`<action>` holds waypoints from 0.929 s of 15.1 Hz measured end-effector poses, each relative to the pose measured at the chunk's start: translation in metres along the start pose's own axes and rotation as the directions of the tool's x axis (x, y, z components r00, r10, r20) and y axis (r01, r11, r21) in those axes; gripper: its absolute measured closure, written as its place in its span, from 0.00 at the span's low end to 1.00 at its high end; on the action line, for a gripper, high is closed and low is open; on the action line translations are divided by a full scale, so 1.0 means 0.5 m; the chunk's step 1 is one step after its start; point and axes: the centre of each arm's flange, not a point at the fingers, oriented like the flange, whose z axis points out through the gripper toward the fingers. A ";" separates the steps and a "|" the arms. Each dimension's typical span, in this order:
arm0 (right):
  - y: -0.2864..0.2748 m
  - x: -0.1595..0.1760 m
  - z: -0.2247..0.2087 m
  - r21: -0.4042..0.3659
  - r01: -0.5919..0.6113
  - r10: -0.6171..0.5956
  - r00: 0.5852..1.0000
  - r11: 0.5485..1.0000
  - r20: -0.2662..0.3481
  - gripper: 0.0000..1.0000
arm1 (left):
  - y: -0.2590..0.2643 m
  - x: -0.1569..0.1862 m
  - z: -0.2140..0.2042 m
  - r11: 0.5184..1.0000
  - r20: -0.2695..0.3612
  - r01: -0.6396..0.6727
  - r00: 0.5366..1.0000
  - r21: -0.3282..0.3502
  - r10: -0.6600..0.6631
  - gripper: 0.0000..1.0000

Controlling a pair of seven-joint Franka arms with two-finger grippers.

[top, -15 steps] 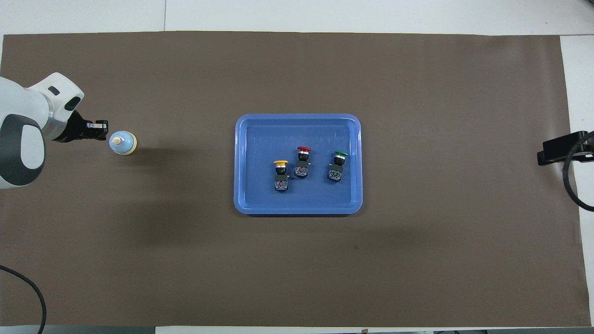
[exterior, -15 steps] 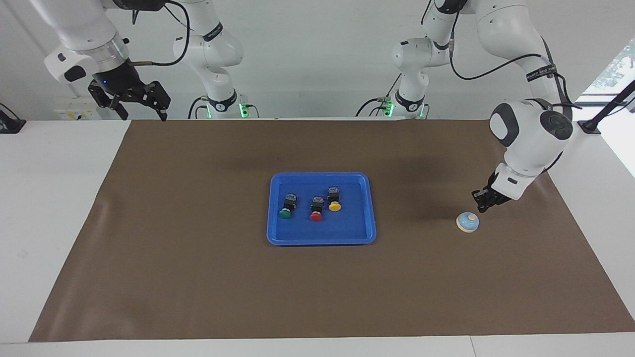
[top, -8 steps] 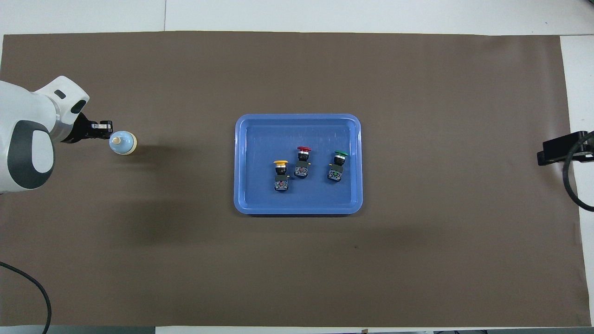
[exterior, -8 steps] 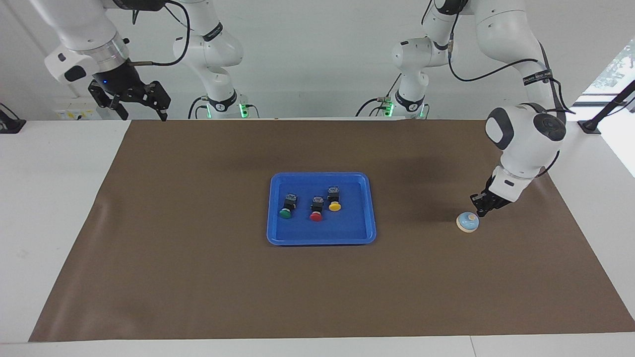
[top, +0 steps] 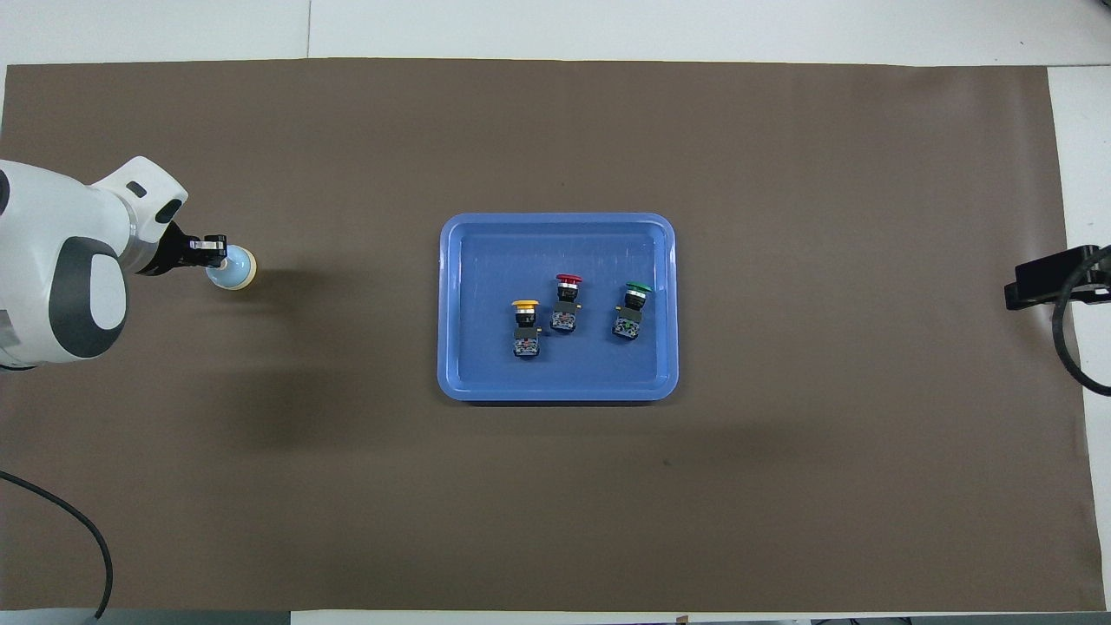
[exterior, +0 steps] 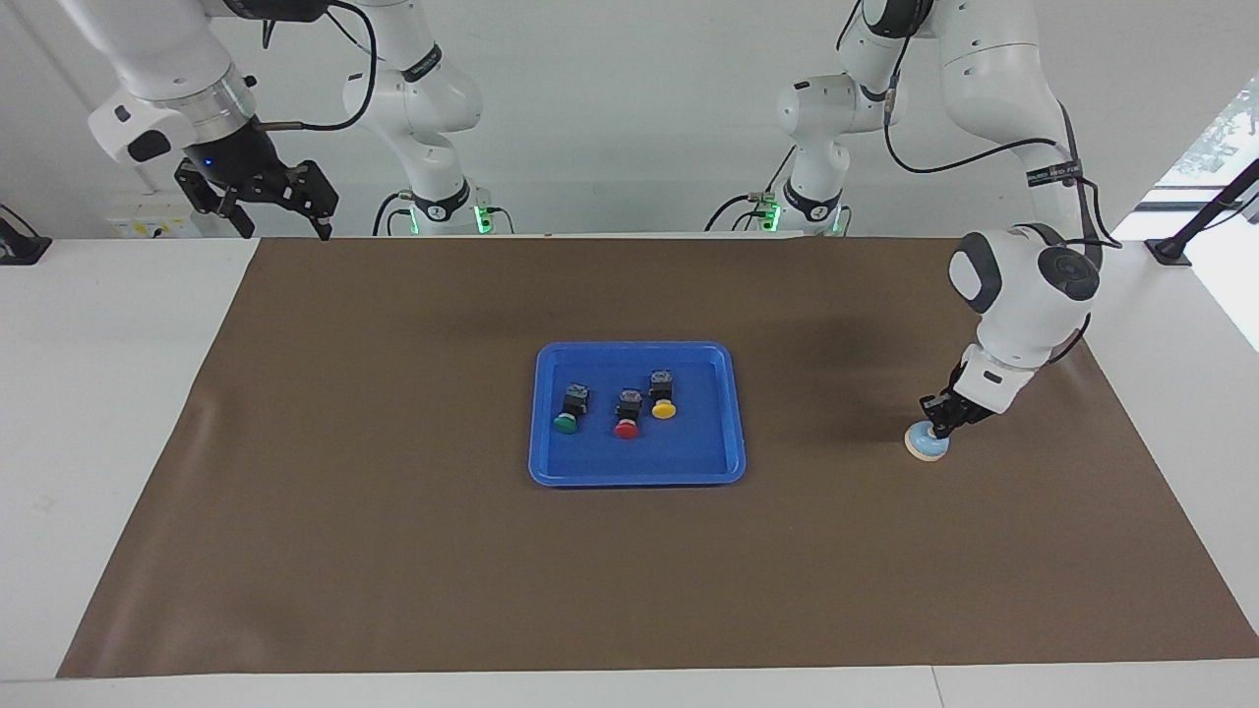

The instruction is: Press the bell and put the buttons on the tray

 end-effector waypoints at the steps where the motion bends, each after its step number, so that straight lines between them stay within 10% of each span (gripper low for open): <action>1: 0.000 0.000 0.000 0.000 0.000 0.000 1.000 1.000 0.000 0.00 | 0.000 -0.002 0.000 1.000 -0.011 0.000 1.000 0.000 0.000 0.99; 6: 0.000 0.000 0.000 0.000 0.000 0.000 1.000 1.000 0.000 0.00 | -0.002 -0.001 -0.024 1.000 0.039 0.001 0.999 0.000 -0.001 0.99; 12: 0.000 0.000 0.000 0.000 0.000 0.000 1.000 1.000 0.000 0.00 | 0.002 -0.059 -0.336 1.000 0.081 0.002 0.997 0.011 -0.003 0.95; 14: 0.000 0.000 0.000 0.000 0.000 0.000 1.000 1.000 0.000 0.00 | 0.006 -0.103 -0.424 1.000 0.086 0.000 0.996 0.014 -0.001 0.79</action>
